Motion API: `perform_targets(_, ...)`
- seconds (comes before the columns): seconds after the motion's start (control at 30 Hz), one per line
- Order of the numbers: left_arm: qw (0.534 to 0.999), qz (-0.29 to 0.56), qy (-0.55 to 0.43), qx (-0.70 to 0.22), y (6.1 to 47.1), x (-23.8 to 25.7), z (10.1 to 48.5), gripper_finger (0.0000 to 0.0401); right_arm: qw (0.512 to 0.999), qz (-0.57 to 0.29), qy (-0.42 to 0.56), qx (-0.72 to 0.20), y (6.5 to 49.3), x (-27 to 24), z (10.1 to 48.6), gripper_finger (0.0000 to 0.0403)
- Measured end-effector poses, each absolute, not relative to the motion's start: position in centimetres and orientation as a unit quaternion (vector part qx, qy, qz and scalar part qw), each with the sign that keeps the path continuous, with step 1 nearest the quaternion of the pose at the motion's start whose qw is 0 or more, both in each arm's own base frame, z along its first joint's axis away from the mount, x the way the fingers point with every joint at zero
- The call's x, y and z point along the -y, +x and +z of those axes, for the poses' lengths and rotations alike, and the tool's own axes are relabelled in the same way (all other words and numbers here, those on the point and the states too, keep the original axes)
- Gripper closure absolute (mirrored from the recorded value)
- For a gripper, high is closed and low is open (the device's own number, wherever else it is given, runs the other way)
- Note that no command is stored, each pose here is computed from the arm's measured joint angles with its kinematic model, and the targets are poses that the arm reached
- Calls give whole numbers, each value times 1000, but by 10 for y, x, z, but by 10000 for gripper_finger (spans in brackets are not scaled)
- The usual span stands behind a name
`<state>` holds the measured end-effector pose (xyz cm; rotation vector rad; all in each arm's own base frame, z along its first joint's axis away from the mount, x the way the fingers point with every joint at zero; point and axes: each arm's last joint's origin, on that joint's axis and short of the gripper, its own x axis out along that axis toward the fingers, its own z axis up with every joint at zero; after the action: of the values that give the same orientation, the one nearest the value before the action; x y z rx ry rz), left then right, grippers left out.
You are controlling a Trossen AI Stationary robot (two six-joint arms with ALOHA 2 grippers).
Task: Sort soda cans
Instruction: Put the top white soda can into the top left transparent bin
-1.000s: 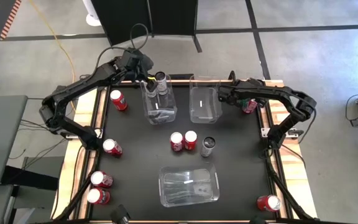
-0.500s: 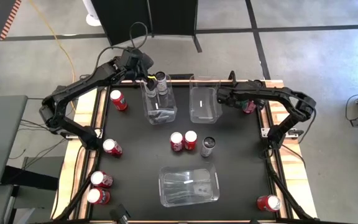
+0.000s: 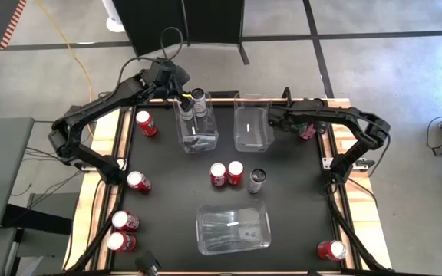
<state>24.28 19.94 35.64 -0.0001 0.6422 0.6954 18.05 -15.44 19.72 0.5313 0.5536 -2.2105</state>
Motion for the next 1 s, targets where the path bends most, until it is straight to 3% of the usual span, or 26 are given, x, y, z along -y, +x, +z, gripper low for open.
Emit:
perform_targets(0.23, 890, 333, 6, -312, 243, -199, 356, 92, 377, -874, 211, -224, 175, 160, 197, 103)
perform_targets(0.5, 890, 331, 9, -314, 243, -199, 356, 92, 356, -873, 217, -254, 166, 171, 196, 60)
perform_targets(1.0, 887, 333, 22, -320, 242, -200, 356, 92, 393, -867, 194, -237, 178, 158, 197, 53)
